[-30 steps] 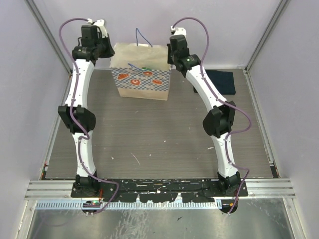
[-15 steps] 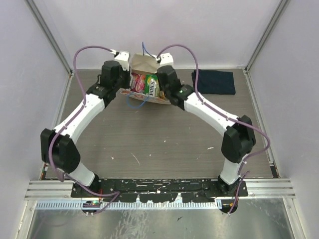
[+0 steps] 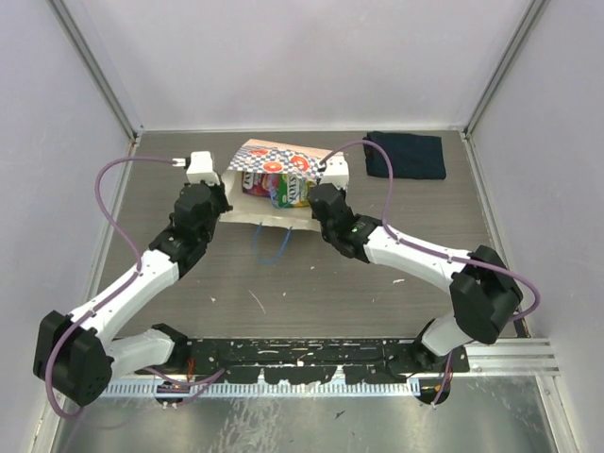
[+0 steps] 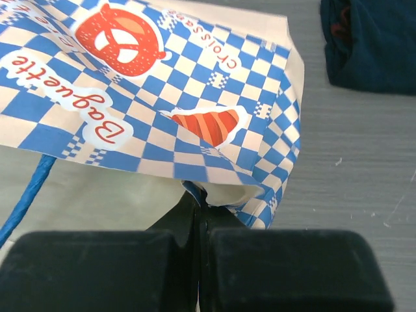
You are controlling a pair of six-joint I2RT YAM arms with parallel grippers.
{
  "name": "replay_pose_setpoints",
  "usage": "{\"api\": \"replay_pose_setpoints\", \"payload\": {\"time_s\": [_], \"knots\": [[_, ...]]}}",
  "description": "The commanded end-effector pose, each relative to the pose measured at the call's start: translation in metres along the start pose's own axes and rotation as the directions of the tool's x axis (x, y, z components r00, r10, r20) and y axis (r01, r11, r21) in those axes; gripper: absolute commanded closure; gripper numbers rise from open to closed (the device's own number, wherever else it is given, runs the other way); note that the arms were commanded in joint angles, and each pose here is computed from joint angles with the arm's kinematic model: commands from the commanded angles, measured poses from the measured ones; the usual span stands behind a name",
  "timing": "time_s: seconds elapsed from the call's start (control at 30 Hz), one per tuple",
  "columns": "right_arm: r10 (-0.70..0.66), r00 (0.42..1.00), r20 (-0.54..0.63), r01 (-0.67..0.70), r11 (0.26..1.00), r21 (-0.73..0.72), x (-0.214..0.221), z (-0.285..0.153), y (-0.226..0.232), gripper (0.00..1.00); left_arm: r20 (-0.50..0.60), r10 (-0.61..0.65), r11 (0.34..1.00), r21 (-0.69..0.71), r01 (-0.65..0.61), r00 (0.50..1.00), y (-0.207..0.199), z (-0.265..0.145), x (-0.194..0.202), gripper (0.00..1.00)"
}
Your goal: Take the snacks out of the paper bag
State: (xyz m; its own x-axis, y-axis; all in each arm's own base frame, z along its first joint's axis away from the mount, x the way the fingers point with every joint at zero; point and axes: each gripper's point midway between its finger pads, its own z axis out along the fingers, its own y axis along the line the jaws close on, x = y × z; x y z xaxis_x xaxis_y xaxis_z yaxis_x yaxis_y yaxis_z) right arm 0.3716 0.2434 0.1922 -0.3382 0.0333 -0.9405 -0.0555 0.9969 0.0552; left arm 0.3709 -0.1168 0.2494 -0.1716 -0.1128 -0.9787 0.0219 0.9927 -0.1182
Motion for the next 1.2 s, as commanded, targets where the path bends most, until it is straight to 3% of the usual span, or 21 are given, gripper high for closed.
{"api": "replay_pose_setpoints", "payload": {"time_s": [0.0, 0.37, 0.73, 1.1, 1.17], "knots": [[0.009, 1.0, -0.026, -0.005, 0.985, 0.17, 0.032, 0.001, -0.041, 0.99, 0.063, -0.089, 0.995, -0.046, 0.092, 0.994, 0.005, 0.004, 0.004, 1.0], [0.006, 0.998, -0.07, 0.009, 0.976, 0.217, 0.085, 0.018, -0.051, 0.99, -0.075, -0.078, 0.996, -0.039, 0.075, 0.994, -0.009, 0.008, 0.061, 1.0], [0.095, 0.992, -0.079, -0.076, 0.974, 0.213, 0.068, 0.062, -0.075, 0.99, -0.124, -0.076, 0.997, 0.011, 0.078, 0.989, -0.044, 0.04, 0.089, 1.0], [0.133, 0.986, -0.096, -0.126, 0.989, 0.078, 0.042, 0.095, -0.075, 0.99, -0.129, -0.074, 0.995, 0.064, 0.083, 0.989, -0.077, 0.057, 0.092, 1.0], [0.139, 0.985, -0.103, -0.133, 0.989, 0.059, 0.043, 0.092, -0.073, 0.99, -0.122, -0.067, 0.994, 0.079, 0.077, 0.99, -0.08, 0.057, 0.091, 0.91]]}}
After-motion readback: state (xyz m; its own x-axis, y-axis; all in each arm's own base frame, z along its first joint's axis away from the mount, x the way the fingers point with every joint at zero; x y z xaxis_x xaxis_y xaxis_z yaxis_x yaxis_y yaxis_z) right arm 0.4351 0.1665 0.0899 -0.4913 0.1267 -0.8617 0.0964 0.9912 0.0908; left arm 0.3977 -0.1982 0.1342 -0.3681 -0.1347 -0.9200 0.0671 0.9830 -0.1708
